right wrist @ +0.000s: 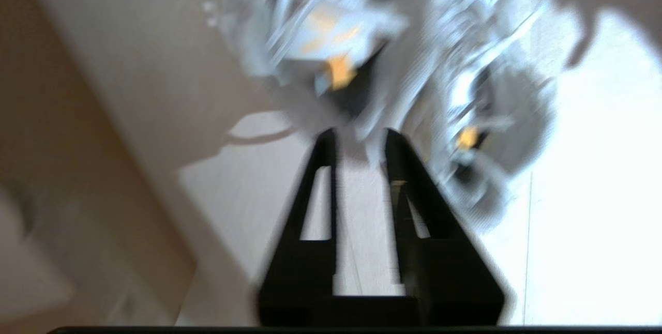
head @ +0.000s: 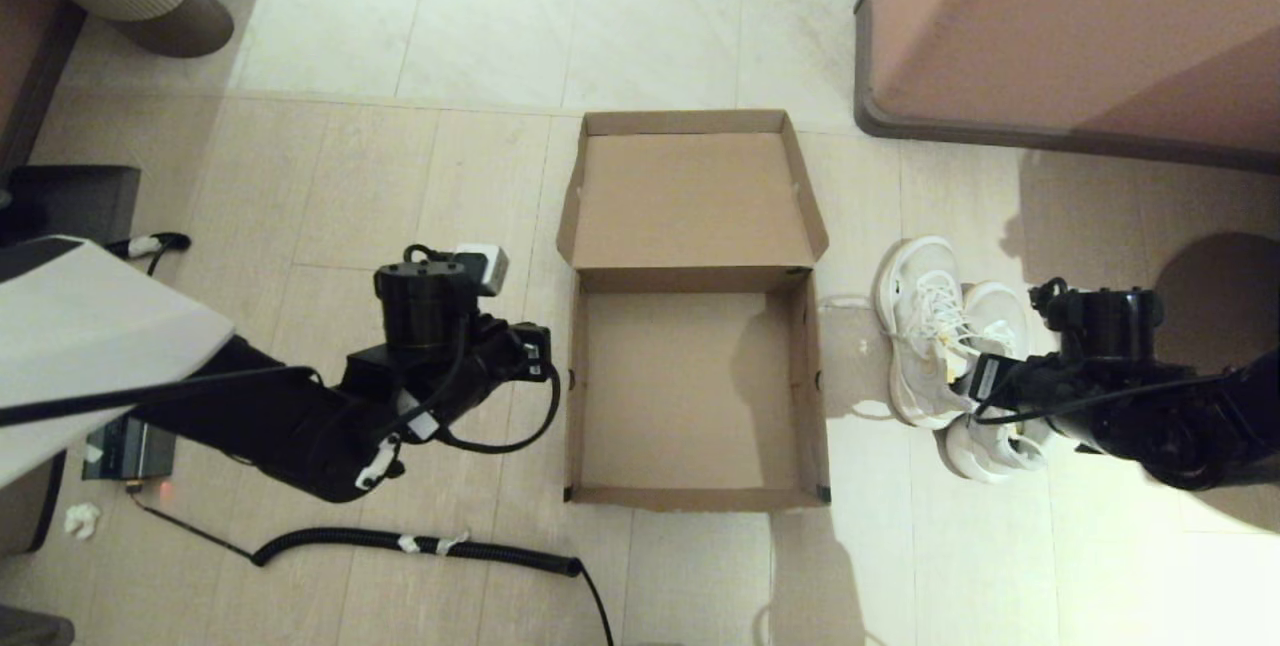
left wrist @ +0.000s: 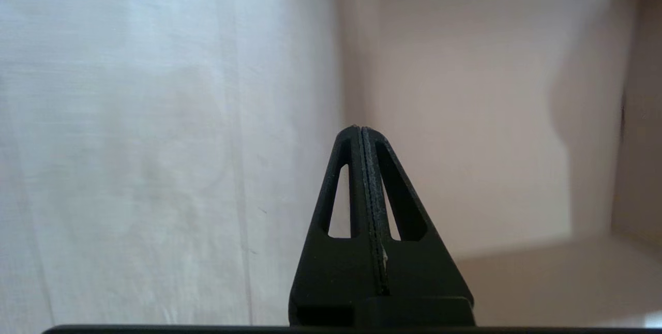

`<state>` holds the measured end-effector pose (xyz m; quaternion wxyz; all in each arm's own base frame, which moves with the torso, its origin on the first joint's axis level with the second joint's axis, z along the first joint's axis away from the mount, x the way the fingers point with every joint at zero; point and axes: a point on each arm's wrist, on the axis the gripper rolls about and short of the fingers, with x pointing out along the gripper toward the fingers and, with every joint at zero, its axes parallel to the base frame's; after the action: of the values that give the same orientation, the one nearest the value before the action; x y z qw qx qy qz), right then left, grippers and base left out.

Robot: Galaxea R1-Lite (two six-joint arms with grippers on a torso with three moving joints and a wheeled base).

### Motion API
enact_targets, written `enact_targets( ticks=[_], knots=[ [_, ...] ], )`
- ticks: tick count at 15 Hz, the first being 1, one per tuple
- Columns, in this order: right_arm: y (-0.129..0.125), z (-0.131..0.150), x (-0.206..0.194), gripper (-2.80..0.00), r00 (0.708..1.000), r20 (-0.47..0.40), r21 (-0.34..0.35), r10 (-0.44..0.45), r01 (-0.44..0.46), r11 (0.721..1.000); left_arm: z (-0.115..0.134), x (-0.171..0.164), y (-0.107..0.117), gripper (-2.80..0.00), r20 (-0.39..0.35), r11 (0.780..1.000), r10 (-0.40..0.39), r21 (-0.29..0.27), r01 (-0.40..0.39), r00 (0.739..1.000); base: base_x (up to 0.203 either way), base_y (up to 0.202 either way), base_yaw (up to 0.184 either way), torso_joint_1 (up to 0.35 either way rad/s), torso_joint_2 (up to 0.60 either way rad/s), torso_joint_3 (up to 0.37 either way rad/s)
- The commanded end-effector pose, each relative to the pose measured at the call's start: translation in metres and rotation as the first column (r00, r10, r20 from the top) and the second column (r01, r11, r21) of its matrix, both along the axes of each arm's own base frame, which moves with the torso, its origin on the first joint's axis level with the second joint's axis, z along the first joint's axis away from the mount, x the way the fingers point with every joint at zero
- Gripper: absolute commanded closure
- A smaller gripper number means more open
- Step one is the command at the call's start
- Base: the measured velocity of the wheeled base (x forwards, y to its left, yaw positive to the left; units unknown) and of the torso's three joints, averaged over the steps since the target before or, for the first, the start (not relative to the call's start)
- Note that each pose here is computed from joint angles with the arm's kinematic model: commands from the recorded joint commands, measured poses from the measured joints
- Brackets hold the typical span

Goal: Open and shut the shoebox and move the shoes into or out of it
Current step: Put the shoes into the shoe box

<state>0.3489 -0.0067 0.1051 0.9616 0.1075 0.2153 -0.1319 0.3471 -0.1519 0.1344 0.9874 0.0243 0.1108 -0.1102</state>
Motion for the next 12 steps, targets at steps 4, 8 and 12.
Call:
enact_targets(
  ticks=[4,8,12],
  knots=[
    [-0.029,-0.008,0.034,-2.80,0.995,0.012,-0.014,-0.095,0.095,0.995,-0.005,-0.003,0.012,0.00,0.012,0.999,0.028,-0.027,-0.028,1.000,0.000,0.000,0.000,0.000,0.00,0.000],
    [-0.031,-0.022,0.048,-2.80,0.994,-0.002,-0.018,-0.105,0.105,0.994,-0.007,-0.003,0.010,0.00,0.006,0.999,0.024,-0.023,-0.023,1.000,0.000,0.000,0.000,0.000,0.00,0.000],
    [-0.032,-0.037,0.048,-2.80,0.993,-0.058,-0.089,-0.100,0.095,0.992,-0.011,-0.002,0.010,0.00,-0.004,1.000,0.024,-0.020,-0.024,1.000,0.000,0.000,0.000,0.000,0.00,0.000]
  ],
)
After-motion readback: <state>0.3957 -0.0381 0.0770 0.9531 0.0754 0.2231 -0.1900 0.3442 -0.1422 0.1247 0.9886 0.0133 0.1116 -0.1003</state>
